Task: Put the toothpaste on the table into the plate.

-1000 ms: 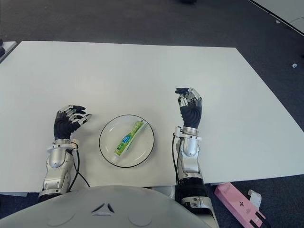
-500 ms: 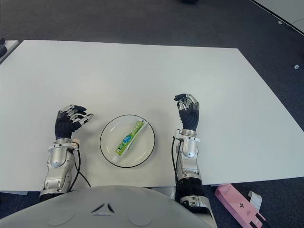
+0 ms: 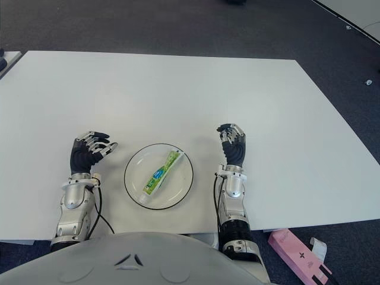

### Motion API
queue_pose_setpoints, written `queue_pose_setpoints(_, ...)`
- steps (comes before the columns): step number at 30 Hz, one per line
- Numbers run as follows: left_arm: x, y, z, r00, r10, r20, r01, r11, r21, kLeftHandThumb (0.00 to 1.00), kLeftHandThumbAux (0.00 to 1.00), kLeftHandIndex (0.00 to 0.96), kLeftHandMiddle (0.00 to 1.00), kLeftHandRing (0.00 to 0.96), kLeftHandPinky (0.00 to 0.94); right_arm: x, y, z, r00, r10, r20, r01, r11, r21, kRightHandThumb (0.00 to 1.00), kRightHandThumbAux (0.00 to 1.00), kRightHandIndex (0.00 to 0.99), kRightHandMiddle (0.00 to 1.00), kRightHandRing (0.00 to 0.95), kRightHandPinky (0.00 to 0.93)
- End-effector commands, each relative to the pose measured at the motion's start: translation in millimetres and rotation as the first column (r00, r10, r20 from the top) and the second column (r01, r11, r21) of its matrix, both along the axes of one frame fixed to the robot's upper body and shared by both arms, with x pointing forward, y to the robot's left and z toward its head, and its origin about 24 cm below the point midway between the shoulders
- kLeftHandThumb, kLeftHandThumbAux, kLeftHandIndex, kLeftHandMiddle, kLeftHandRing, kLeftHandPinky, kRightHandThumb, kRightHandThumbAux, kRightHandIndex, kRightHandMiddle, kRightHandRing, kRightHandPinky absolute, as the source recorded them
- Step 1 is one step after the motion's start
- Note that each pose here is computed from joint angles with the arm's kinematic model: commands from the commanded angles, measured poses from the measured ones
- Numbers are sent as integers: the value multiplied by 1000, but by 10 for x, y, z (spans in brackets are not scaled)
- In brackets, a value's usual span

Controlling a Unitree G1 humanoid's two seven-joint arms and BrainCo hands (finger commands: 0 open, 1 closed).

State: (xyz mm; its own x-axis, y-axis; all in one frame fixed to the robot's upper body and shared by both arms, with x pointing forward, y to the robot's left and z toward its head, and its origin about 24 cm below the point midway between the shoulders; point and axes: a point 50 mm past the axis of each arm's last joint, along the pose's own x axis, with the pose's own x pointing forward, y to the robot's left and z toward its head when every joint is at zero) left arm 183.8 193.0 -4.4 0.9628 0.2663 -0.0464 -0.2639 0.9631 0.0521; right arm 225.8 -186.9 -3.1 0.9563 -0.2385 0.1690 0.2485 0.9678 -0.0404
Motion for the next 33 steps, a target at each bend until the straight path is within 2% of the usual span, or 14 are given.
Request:
queue_pose_setpoints(1, 11, -17, -10, 1000, -3, -4, 2, 1000, -11, 80, 998, 534, 483, 519, 535, 26, 13, -21, 1000, 21, -16, -22, 1000, -7, 708, 728, 434, 525, 517, 522)
queue_pose_setpoints(11, 14, -31, -18, 1000, -11, -12, 11, 1000, -16, 67, 998, 530, 491, 520, 531, 17, -4, -103, 993, 36, -116, -37, 999, -3, 710, 729, 433, 522, 534, 538)
queue_pose_setpoints(20, 19, -36, -18, 1000, -10, -7, 10, 1000, -6, 85, 998, 525, 480, 509, 515, -2, 27, -125, 989, 54, -138, -53, 999, 8, 712, 727, 434, 505, 526, 528)
queue_pose_setpoints(33, 23, -30, -25, 1000, -18, -17, 18, 1000, -17, 99, 998, 529, 489, 521, 529, -41, 80, -153, 987, 32, -158, -34, 999, -12, 709, 729, 432, 494, 513, 508)
